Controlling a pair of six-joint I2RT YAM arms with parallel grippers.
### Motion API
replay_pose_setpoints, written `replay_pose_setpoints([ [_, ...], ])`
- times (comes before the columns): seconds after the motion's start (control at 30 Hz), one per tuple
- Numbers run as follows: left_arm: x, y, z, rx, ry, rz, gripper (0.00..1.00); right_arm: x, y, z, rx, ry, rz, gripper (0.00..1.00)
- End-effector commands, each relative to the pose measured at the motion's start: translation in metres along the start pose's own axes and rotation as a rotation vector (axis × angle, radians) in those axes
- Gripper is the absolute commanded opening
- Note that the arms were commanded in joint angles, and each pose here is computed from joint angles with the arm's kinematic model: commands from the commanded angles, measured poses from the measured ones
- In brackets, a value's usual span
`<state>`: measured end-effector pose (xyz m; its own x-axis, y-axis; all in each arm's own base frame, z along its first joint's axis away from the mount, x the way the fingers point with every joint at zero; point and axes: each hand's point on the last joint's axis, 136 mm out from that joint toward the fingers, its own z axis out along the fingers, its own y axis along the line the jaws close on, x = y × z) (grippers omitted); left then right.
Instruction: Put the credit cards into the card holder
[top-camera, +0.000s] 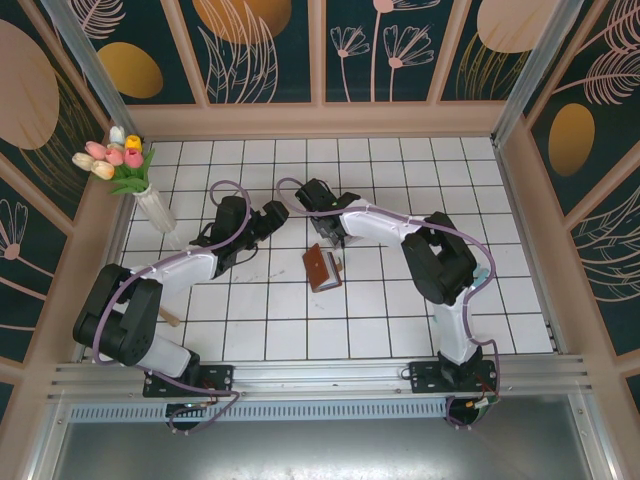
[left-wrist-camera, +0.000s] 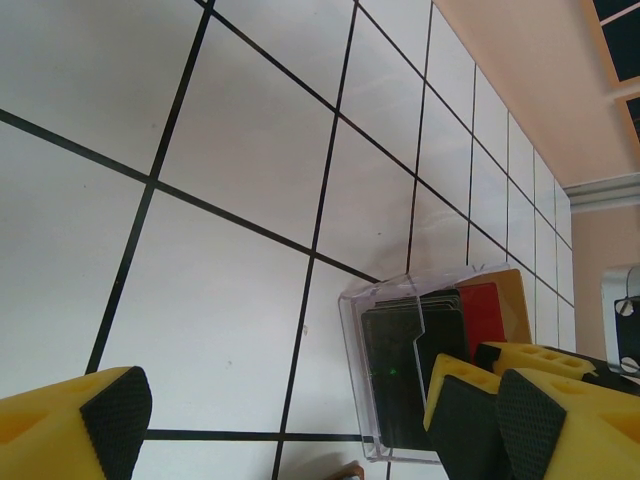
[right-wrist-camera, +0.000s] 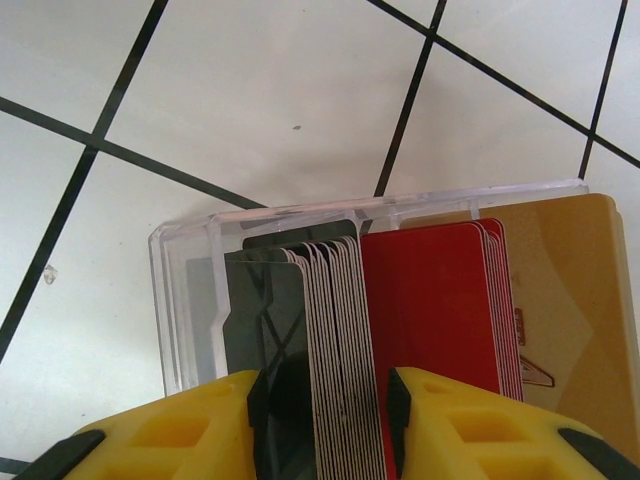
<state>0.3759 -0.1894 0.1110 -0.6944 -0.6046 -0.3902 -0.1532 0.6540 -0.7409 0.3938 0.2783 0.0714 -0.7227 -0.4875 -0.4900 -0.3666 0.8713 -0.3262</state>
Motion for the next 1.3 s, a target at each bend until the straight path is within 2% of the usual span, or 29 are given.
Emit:
replay_pose_setpoints([
  [0.0, 0.002, 0.001, 0.003, 0.006, 0.018, 0.007, 0.91, -0.003, -0.014, -0.017, 0.036, -0.021, 0.005, 0.39],
  [0.33, 0.004, 0.002, 0.004, 0.007, 0.026, 0.005, 0.92, -0.002, -0.017, -0.02, 0.044, -0.026, 0.005, 0.38],
  [0.77, 0.006, 0.002, 0.007, 0.007, 0.04, 0.007, 0.92, -0.006, -0.016, -0.023, 0.028, -0.034, 0.014, 0.26],
  [0.97, 0.008, 0.005, 0.007, 0.002, 0.042, 0.006, 0.92, -0.009, -0.018, -0.029, 0.026, -0.043, 0.015, 0.15],
  [1.13, 0.007, 0.004, 0.008, 0.004, 0.042, 0.006, 0.93, -0.011, -0.019, -0.034, 0.023, -0.045, 0.02, 0.14],
  [1.27, 0.008, 0.003, 0.009, 0.008, 0.048, 0.006, 0.93, -0.014, -0.015, -0.038, -0.013, -0.043, 0.022, 0.1],
])
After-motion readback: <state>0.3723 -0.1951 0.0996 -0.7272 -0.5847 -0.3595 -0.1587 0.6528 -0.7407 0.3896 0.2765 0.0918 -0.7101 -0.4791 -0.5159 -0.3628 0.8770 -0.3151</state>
